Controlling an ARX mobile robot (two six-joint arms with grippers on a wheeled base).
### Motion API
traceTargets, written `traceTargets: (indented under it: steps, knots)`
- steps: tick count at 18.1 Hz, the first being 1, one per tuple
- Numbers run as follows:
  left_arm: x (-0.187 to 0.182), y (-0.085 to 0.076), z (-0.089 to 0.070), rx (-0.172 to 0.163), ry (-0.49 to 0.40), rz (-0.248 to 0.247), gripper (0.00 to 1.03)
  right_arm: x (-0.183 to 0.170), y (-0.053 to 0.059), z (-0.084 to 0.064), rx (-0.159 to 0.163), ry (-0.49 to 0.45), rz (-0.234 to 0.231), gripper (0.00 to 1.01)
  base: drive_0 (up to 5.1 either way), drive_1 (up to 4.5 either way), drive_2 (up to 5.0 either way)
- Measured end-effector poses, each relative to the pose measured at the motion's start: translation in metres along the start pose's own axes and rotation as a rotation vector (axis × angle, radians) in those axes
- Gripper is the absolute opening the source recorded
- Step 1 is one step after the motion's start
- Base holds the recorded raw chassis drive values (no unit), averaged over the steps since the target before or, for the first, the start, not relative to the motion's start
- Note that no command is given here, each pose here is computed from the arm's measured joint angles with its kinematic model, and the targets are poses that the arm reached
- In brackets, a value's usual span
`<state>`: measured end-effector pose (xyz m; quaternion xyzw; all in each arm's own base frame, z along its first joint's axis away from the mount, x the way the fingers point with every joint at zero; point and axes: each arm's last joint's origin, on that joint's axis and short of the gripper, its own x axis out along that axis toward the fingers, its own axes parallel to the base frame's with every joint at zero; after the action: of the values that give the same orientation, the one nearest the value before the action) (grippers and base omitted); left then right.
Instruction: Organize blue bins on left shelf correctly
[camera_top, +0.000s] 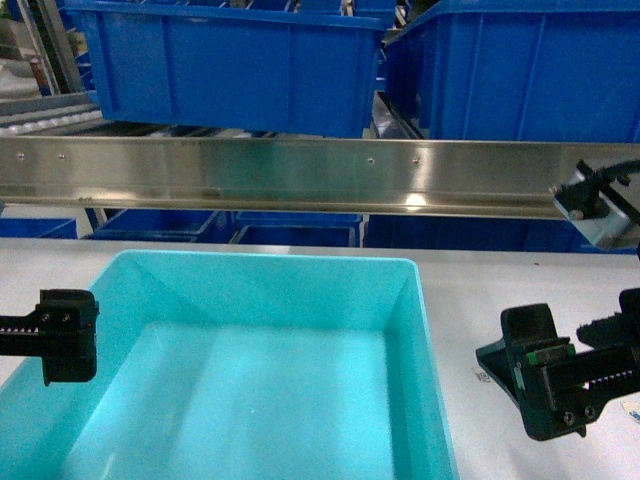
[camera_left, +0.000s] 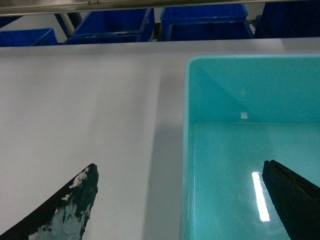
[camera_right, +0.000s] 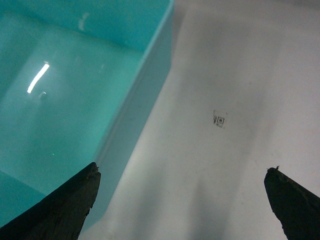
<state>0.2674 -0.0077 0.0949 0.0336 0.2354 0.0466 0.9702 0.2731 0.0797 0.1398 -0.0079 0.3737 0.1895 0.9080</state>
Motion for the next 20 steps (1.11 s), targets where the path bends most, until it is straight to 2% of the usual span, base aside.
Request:
traceTargets:
  steps: [1, 3, 6, 10, 11, 12, 16, 20]
  knots:
    - [0.0, 0.0, 0.0, 0.0, 0.0, 0.001, 0.98, 0.004, -0.003, -0.007, 0.011, 0.032, 0.002, 0.98, 0.0, 0.0, 0.0]
    - [0.0, 0.0, 0.0, 0.0, 0.0, 0.001, 0.98, 0.005, 0.001, -0.012, 0.012, 0.064, 0.051, 0.98, 0.0, 0.0, 0.0]
    - [0.0, 0.0, 0.0, 0.0, 0.0, 0.0, 0.98, 0.005, 0.018, -0.01, -0.017, 0.082, 0.109, 0.98, 0.0, 0.0, 0.0]
    - [0.0, 0.0, 0.0, 0.0, 0.0, 0.001, 0.98, -0.004, 0.048, 0.006, -0.07, 0.049, 0.2, 0.98, 0.0, 0.0, 0.0]
    - [0.0, 0.0, 0.0, 0.0, 0.0, 0.001, 0.98, 0.009, 0.053, -0.003, -0.075, 0.096, 0.186, 0.98, 0.0, 0.0, 0.0]
    - [0.0, 0.0, 0.0, 0.0, 0.0, 0.001, 0.98, 0.025, 0.053, -0.014, -0.071, 0.148, 0.157, 0.98, 0.0, 0.0, 0.0]
    - [0.0, 0.0, 0.0, 0.0, 0.0, 0.001, 0.98, 0.029, 0.057, -0.009, -0.078, 0.139, 0.16, 0.98, 0.0, 0.0, 0.0]
    - [0.0, 0.0, 0.0, 0.0, 0.0, 0.001, 0.98, 0.041, 0.059, -0.018, -0.083, 0.185, 0.126, 0.98, 0.0, 0.0, 0.0]
